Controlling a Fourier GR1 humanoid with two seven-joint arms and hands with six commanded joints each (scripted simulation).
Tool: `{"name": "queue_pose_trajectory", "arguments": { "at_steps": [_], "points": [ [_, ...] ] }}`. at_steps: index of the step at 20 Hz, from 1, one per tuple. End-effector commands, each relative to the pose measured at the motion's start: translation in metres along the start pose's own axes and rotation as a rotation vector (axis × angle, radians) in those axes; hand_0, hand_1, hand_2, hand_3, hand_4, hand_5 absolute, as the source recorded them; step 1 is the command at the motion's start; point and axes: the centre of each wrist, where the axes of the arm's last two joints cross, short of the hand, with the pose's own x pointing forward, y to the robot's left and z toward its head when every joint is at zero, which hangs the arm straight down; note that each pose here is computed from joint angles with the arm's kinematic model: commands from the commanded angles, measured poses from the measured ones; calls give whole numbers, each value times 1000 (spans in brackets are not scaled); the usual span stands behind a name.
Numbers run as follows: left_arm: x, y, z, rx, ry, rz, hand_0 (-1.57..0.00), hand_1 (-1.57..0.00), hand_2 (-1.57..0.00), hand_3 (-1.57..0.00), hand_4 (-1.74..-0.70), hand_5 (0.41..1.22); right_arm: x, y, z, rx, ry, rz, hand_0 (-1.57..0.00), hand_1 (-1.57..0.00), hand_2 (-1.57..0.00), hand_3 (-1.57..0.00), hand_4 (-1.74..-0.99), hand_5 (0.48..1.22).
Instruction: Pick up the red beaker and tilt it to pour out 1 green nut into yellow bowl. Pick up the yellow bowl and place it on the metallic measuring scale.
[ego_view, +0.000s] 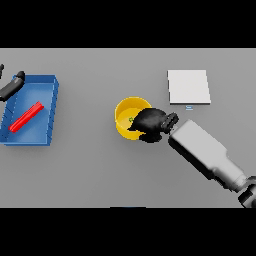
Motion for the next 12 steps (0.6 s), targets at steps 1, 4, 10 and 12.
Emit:
{"name": "queue_pose_trajectory", "arguments": {
  "at_steps": [1,4,10,12],
  "points": [
    [-1,0,0,-2,-8,5,1,1,1,1,-724,696,-3,2,1,-2,-19,-4,-1235,-1211,-1122,-834,-1614,1130],
    [-3,1,0,-8,0,1,1,1,1,1,-725,694,1,1,2,-14,-8,18,-1399,-1387,-1222,-1117,-1676,1174],
    [0,2,0,-13,-2,-8,1,1,1,1,-716,694,-3,-4,6,-53,12,-6,-1526,-1523,-1319,-1311,-1724,1209],
    [-3,1,-1,-15,11,0,1,1,1,1,-717,696,-6,-12,16,-63,11,-19,-1542,-1540,-1331,-1340,-1730,1213]
  ]
}}
